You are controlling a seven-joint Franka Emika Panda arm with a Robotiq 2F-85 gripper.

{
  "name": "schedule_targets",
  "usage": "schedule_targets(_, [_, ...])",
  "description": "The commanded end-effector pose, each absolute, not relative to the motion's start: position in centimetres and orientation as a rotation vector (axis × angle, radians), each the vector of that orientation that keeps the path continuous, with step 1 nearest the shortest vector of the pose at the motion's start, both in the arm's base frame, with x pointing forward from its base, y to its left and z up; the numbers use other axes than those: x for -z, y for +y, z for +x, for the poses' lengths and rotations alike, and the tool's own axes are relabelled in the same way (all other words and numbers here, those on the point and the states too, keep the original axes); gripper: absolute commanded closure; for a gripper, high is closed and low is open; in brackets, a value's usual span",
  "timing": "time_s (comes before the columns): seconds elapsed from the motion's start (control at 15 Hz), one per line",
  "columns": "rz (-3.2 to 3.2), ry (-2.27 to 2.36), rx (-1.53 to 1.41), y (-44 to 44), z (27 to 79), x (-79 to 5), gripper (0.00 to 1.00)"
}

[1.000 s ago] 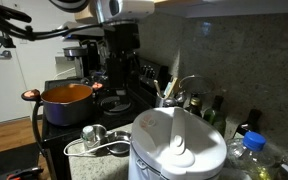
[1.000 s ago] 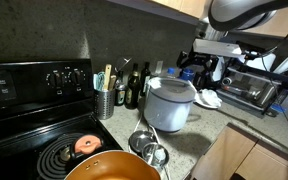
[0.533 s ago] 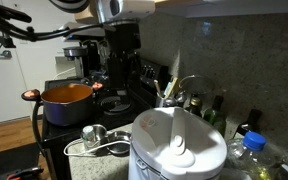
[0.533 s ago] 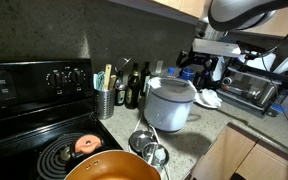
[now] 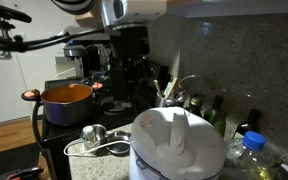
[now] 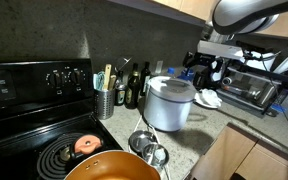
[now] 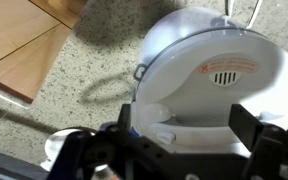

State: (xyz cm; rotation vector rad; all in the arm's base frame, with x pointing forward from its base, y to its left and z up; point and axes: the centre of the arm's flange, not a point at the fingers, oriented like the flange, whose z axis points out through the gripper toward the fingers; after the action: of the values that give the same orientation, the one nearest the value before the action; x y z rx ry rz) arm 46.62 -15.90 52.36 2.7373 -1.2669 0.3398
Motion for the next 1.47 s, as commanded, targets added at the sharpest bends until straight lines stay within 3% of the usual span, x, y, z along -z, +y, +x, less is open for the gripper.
schedule_targets(0.0, [2.688,-1.366,-0.391,-18.5,48.0,-53.1,0.0])
schedule_targets(0.73, [2.627,-1.457,-0.405,-21.3,50.0,-52.6,0.0])
schedule_targets(0.8, [2.619,-1.472,-0.401,-21.5,49.9,-52.5,0.18])
schedule_targets(0.87, [2.612,-1.479,-0.396,-21.6,49.9,-52.4,0.28])
schedule_targets(1.4, [2.557,-1.534,-0.406,-21.4,50.1,-52.3,0.88])
